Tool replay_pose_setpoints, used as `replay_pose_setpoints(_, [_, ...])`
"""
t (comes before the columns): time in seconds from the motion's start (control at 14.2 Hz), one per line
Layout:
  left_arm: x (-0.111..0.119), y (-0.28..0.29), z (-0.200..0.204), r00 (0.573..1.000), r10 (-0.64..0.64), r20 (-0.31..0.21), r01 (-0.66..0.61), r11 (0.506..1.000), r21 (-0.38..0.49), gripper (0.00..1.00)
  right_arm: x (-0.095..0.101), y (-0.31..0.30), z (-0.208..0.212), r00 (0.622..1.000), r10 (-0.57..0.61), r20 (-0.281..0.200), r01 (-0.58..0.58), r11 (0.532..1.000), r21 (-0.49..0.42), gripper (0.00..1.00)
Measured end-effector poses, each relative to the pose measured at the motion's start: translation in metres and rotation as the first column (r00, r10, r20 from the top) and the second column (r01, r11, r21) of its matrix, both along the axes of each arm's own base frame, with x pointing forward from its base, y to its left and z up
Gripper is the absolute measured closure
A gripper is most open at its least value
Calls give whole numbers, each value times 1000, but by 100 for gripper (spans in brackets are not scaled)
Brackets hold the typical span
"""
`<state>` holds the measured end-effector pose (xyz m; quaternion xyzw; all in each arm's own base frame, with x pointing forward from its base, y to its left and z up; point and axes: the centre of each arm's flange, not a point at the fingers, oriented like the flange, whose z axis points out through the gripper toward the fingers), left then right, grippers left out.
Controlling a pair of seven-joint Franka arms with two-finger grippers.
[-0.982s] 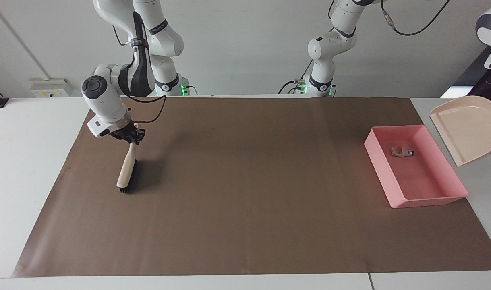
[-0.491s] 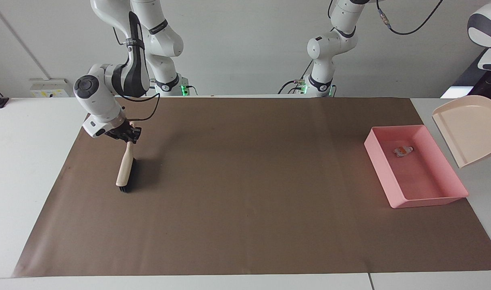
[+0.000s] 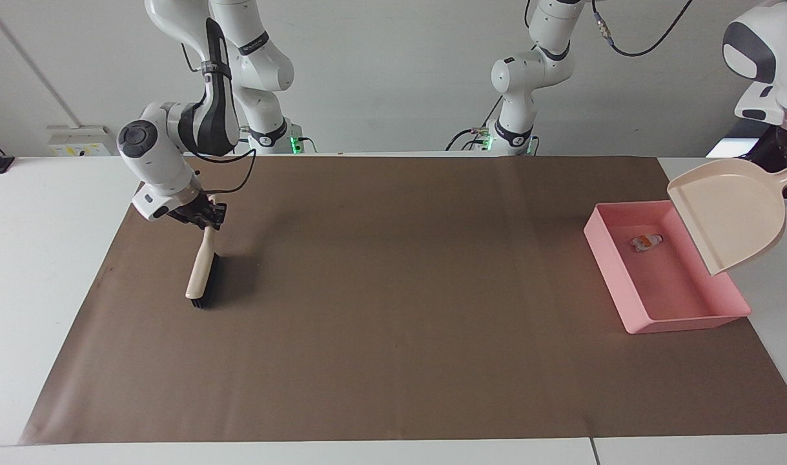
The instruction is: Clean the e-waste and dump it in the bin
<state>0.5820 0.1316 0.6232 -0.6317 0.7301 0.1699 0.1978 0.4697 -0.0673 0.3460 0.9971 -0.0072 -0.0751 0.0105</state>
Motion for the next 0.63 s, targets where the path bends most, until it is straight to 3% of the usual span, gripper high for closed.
replay_pose_setpoints(0.28, [-14,-25,-32,1000,-1,11,3,975,-220,67,27,14,38,996,36,83,-35,999,-12,3])
replay_pose_setpoints(0.49, [-21,-52,-74,1000,-17,12,20,936,-351,67,53,28,88,981,68,181,-64,998,-28,0])
replay_pose_setpoints(0.63, [-23,-86,-103,999,-44,-19,34,923,-382,67,64,22,118,969,62,241,-55,998,-37,0])
